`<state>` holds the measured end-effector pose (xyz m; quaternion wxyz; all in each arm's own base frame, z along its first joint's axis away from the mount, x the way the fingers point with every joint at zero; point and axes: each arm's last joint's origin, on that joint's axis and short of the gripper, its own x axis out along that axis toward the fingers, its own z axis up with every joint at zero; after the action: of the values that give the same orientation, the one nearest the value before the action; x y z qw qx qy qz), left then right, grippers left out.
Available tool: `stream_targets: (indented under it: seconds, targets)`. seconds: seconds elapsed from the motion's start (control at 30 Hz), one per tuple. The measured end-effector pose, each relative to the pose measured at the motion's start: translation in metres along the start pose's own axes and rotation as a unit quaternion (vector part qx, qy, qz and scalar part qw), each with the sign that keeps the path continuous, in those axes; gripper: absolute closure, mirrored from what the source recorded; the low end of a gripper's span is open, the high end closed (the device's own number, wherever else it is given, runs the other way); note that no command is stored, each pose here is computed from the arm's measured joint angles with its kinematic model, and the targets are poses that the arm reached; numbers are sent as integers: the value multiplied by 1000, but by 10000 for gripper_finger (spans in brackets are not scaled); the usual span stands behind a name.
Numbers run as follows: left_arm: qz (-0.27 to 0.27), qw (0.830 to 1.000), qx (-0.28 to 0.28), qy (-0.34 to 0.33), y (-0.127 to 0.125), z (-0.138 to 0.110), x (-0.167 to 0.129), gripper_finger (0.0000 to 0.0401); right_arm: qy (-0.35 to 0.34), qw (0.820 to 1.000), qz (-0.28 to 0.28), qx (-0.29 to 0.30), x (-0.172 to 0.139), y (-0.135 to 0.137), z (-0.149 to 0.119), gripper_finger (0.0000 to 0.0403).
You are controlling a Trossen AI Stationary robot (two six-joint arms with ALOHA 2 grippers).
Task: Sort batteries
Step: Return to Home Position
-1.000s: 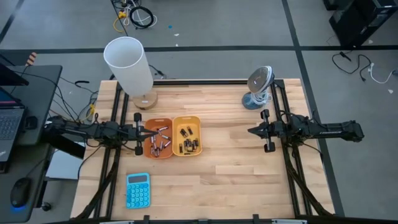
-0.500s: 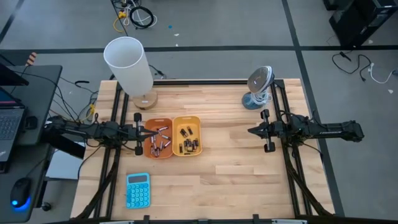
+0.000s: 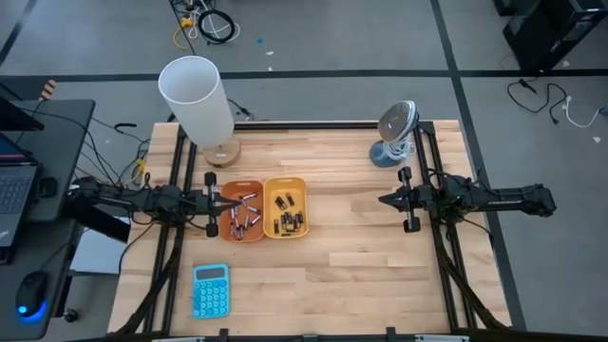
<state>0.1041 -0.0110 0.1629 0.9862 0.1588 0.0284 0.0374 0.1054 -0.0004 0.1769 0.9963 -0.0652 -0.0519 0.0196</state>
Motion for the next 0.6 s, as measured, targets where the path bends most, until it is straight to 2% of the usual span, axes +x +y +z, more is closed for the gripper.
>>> stream_targets:
  seconds: [0.6]
  targets:
    - [0,1000,0,0,0,0,0,396,0,1000,0,0,0,0,0,398]
